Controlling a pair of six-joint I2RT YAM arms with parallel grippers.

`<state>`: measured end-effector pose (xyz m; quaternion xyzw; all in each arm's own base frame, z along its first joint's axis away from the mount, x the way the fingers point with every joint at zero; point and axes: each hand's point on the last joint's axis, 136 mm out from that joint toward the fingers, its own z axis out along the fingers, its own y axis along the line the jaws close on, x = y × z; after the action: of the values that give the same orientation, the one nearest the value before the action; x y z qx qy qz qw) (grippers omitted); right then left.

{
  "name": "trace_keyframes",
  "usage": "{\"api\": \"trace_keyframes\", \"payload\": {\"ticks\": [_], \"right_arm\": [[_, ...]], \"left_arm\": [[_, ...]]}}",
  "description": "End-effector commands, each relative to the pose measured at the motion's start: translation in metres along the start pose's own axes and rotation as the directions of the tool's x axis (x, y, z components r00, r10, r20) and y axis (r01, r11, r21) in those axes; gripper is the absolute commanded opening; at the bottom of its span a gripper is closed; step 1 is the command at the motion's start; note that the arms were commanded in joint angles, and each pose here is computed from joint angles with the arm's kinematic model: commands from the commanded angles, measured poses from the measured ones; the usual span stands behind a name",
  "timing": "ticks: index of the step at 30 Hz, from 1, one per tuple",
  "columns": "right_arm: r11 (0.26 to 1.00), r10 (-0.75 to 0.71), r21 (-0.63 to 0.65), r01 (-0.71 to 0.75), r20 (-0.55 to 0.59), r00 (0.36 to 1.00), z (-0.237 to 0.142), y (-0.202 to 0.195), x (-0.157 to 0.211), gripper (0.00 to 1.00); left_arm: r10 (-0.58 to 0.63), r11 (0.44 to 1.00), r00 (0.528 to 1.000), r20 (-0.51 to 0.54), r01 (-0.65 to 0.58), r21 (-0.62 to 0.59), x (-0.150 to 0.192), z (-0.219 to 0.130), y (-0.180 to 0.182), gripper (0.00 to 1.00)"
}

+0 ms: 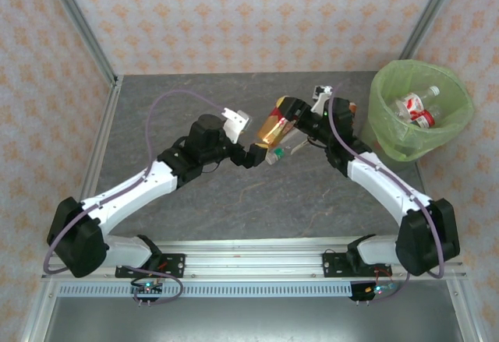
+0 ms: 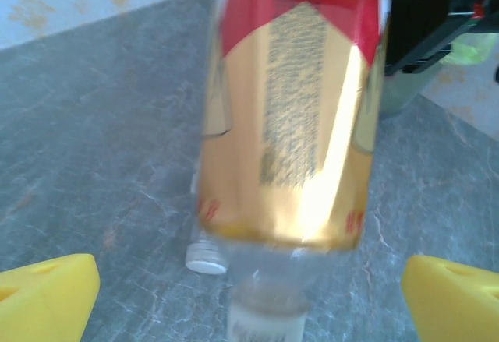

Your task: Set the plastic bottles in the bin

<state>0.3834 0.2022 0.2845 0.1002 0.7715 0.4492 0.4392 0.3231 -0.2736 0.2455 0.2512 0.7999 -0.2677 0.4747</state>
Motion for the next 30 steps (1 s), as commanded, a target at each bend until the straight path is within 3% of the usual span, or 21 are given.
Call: {"api": "trace_keyframes", "payload": {"ticks": [1,10,16,23,30], "right_arm": [[0.996,-0.087,0.036,0.083,0.098,0.991,-0.021,0.009,-0.035,0.27],[0.968,-0.234,0.165,0.189,0.319,0.918,-0.069,0.017,-0.095,0.27],[0.946,-0.313,0.223,0.236,0.439,0.842,-0.095,0.028,-0.128,0.26],[0.898,-0.424,0.392,0.2,0.644,0.637,-0.151,0.031,-0.183,0.26],[0.875,-0.461,0.462,0.143,0.709,0.534,-0.193,0.019,-0.226,0.26]], "left_arm": [[-0.031,0.989,0.992,0.124,0.048,-0.138,-0.021,-0.015,0.024,1.0],[-0.077,0.945,0.975,0.21,0.138,-0.297,-0.016,-0.035,0.055,1.0],[-0.088,0.946,0.974,0.208,0.147,-0.287,-0.012,-0.036,0.055,1.0],[-0.088,0.942,0.979,0.183,0.141,-0.303,-0.007,-0.035,0.057,1.0],[-0.088,0.944,0.984,0.155,0.132,-0.304,-0.003,-0.029,0.057,1.0]]}}
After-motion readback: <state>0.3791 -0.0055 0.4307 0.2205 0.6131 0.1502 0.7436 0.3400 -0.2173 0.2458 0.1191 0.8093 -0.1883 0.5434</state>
